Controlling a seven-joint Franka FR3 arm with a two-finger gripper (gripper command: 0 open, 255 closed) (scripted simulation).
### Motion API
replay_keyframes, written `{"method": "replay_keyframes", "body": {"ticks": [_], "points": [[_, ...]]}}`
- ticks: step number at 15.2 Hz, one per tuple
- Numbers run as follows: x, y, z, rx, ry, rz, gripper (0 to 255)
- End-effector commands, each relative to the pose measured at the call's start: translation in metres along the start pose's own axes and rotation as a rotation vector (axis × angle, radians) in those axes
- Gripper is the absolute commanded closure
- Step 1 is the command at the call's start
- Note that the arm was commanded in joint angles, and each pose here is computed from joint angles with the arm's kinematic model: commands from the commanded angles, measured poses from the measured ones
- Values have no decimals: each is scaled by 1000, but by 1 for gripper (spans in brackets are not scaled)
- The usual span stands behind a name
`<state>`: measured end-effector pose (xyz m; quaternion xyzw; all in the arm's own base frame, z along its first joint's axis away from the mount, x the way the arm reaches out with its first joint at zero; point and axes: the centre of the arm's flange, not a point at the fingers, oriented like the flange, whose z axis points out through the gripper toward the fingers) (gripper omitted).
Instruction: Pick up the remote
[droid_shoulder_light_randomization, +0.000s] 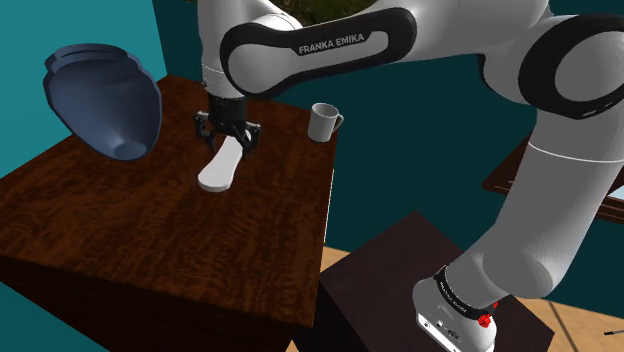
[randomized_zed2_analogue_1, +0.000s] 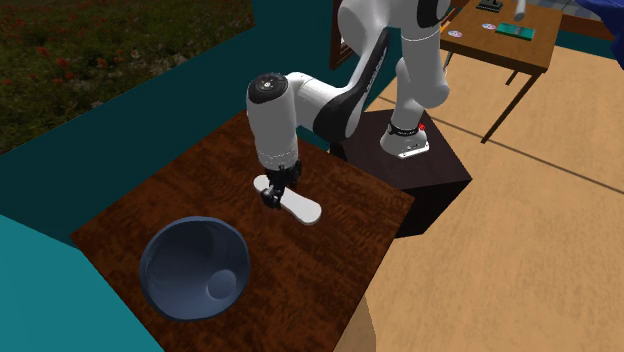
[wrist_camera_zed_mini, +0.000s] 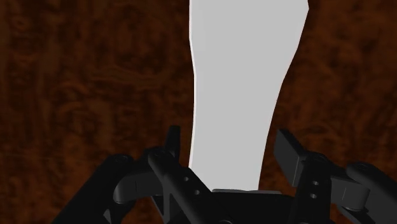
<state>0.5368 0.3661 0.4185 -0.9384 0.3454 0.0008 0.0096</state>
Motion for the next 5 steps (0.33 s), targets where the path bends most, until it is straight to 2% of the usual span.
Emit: {"method": "replay_keyframes", "body": {"ticks": [1,5], "points": [[0,0,-11,0,0,0,255],[0,0,-22,0,0,0,255]]}}
